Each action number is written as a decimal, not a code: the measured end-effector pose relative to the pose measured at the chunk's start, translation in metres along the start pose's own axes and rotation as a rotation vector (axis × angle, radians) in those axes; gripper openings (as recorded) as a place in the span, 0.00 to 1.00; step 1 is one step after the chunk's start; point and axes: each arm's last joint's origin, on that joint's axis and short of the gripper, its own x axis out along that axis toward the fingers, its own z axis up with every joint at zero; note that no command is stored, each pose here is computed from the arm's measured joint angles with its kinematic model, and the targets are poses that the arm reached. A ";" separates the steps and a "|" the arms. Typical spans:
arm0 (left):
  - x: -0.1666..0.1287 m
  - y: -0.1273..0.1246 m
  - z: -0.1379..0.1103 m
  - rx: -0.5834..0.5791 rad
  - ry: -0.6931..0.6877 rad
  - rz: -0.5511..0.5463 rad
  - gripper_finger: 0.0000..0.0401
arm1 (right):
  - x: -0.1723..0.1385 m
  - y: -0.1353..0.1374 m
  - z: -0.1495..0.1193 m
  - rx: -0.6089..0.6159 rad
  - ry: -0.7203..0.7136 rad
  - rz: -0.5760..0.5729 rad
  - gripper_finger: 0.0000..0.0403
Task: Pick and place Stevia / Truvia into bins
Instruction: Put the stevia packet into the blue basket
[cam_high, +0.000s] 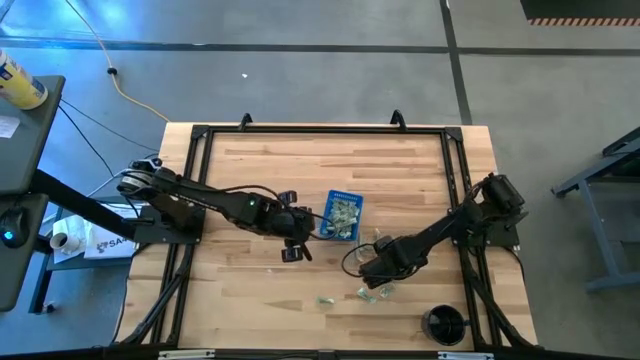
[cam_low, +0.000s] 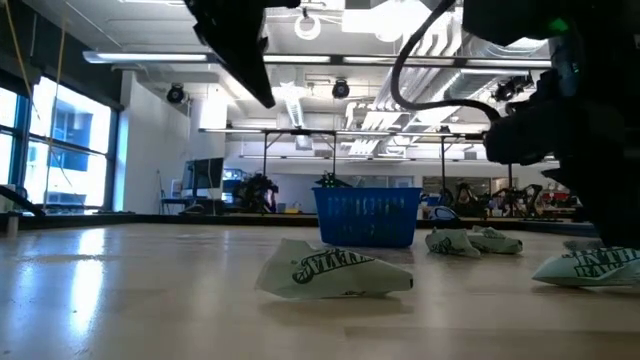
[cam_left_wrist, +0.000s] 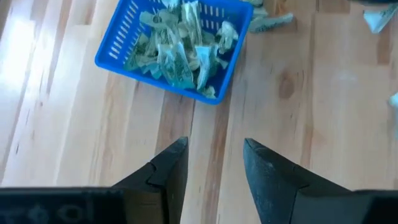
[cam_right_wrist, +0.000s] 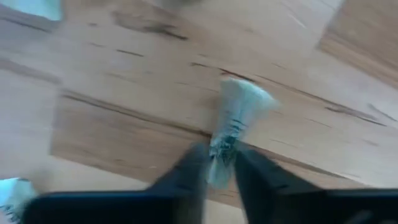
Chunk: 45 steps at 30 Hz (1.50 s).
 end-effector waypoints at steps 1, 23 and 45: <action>0.000 0.000 -0.001 0.005 0.014 0.004 0.46 | -0.002 0.000 0.001 -0.008 -0.008 0.010 0.10; 0.004 -0.059 -0.045 -0.033 0.096 -0.282 0.43 | -0.124 0.004 0.129 -0.253 -0.435 0.492 0.39; 0.077 -0.150 -0.053 0.067 -0.294 -0.421 0.64 | -0.132 -0.040 -0.019 -0.298 -0.477 0.211 0.71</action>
